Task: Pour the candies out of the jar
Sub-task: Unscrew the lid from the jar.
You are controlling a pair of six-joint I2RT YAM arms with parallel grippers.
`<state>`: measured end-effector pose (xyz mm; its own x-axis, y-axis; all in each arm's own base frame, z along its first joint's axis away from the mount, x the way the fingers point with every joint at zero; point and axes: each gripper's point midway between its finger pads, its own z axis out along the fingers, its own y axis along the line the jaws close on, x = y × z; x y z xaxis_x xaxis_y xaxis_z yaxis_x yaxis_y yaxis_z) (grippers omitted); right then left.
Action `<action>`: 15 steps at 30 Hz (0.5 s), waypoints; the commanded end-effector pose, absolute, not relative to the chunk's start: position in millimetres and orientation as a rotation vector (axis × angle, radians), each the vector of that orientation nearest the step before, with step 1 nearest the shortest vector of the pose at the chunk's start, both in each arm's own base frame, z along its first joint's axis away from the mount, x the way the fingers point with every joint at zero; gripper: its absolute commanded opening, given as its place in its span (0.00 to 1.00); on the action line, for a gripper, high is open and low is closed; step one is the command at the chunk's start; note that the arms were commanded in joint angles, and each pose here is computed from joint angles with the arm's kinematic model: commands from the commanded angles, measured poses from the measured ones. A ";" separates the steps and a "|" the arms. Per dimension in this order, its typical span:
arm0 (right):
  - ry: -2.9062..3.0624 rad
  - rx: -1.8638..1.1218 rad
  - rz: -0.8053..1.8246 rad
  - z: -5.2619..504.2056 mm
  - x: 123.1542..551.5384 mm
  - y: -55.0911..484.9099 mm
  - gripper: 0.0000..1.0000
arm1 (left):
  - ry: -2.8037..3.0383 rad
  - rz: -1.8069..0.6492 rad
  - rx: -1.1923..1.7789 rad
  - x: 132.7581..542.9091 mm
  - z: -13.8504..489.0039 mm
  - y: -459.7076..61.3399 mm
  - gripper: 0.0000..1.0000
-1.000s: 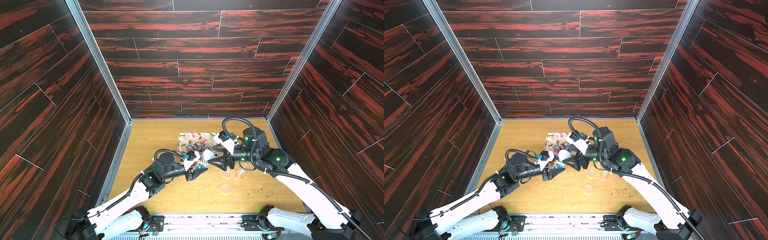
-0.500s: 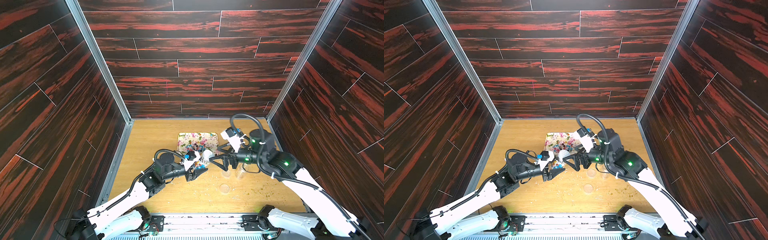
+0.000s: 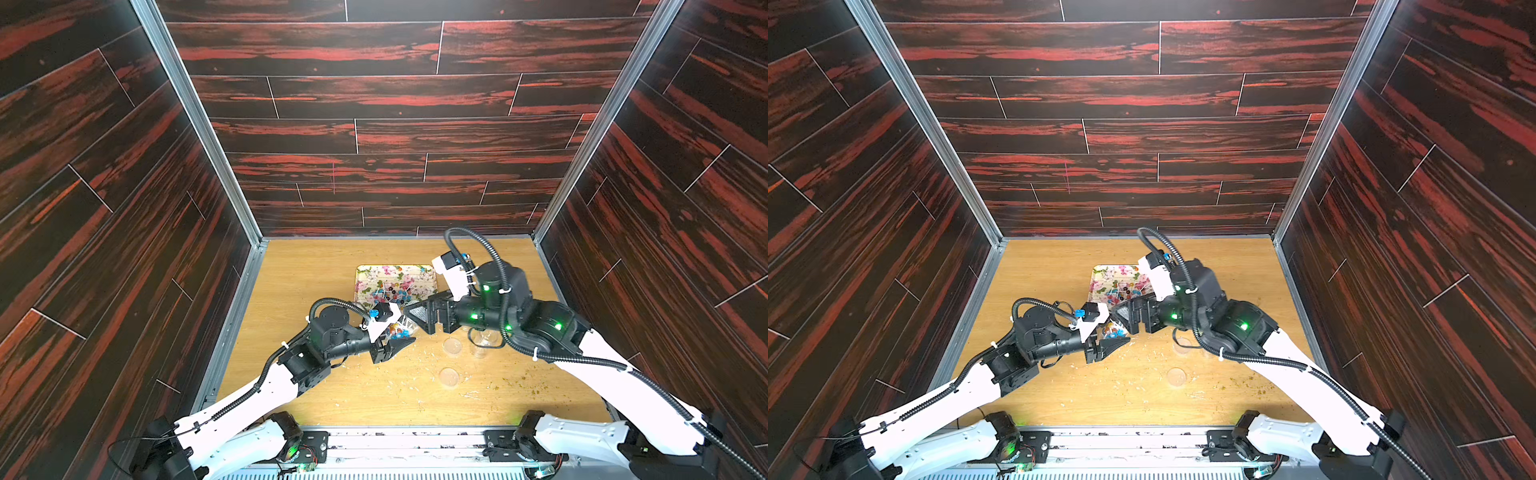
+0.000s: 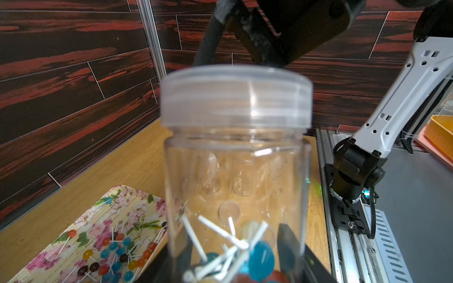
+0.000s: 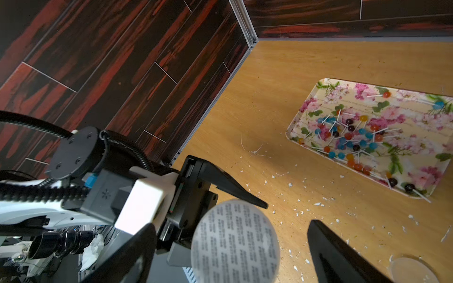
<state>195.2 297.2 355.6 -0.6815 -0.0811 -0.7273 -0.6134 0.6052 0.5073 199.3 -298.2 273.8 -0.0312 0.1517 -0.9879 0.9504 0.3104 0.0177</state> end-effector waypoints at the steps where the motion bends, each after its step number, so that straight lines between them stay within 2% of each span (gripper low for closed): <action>1: 2.176 -0.448 0.987 360.4 201.8 290.8 0.92 | 1.402 -0.894 1.068 197.7 292.1 -297.0 0.54; 15: 2.231 -0.503 1.029 346.1 195.5 302.7 0.79 | 1.397 -0.893 1.066 197.2 294.1 -296.5 0.54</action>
<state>199.6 299.1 345.4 -0.7220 -0.0652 -0.6888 -0.5620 0.6360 0.5289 199.2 -298.1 273.1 -0.0337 0.1540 -0.9875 0.9505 0.3104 0.0160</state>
